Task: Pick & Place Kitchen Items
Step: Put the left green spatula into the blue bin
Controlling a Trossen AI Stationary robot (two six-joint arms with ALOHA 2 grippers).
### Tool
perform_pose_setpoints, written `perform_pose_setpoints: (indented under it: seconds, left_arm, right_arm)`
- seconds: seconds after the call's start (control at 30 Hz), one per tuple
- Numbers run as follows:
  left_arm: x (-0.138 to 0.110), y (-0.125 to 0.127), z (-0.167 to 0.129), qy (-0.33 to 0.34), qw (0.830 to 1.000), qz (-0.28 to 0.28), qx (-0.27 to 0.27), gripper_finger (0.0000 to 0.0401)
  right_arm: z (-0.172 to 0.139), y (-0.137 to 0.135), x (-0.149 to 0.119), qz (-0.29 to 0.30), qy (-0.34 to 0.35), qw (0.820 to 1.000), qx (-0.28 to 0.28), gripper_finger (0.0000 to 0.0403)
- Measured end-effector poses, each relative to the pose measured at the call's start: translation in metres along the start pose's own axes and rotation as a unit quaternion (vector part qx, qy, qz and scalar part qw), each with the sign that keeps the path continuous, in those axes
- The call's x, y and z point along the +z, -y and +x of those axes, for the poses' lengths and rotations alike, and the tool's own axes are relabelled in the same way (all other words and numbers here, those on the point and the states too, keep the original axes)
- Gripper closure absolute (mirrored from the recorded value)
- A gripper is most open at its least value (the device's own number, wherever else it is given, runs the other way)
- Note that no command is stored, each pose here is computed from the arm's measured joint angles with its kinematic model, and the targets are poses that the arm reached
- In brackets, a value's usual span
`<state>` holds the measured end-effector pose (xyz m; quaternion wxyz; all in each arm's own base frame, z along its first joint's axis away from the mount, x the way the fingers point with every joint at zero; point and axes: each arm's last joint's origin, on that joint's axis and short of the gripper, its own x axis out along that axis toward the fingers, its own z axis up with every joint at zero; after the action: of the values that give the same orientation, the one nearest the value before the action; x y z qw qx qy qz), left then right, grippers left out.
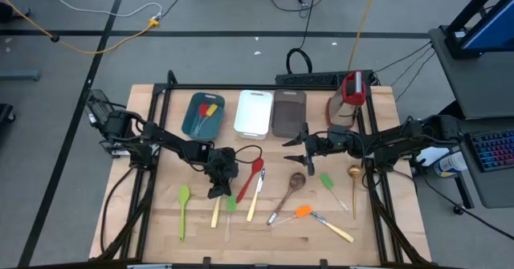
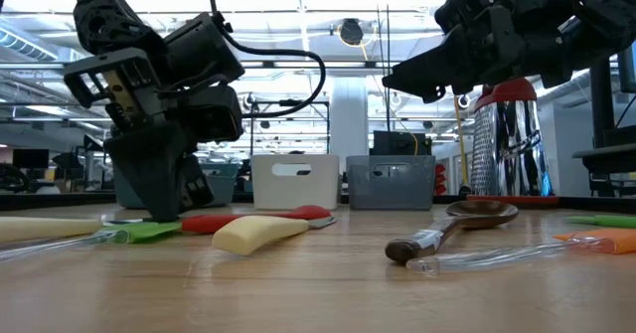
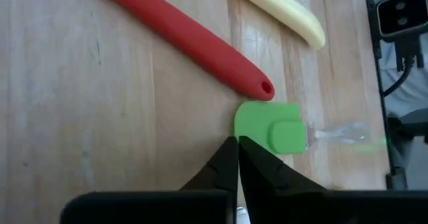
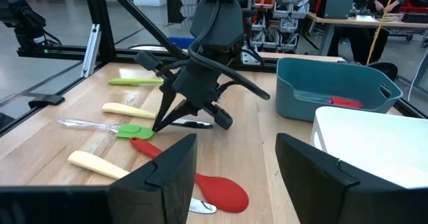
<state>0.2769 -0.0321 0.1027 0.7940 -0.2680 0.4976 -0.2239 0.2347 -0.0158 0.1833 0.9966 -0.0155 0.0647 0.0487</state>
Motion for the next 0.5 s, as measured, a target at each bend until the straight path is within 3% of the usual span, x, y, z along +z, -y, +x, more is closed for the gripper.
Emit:
perform_pose_setpoints:
  seconds: [0.27,0.5]
  left_arm:
    - [0.0028,0.0017,-0.0001,0.009,0.997,-0.069,-0.013,0.0328]
    - [0.0008,0.0060,0.0019,-0.008,0.997,-0.065,-0.042,0.0248]
  right_arm:
    - [0.0000,-0.0001,0.0000,0.000,0.000,1.000,0.000,0.0206]
    - [0.0000,-0.0001,-0.0001,0.005,0.000,1.000,0.000,0.0206]
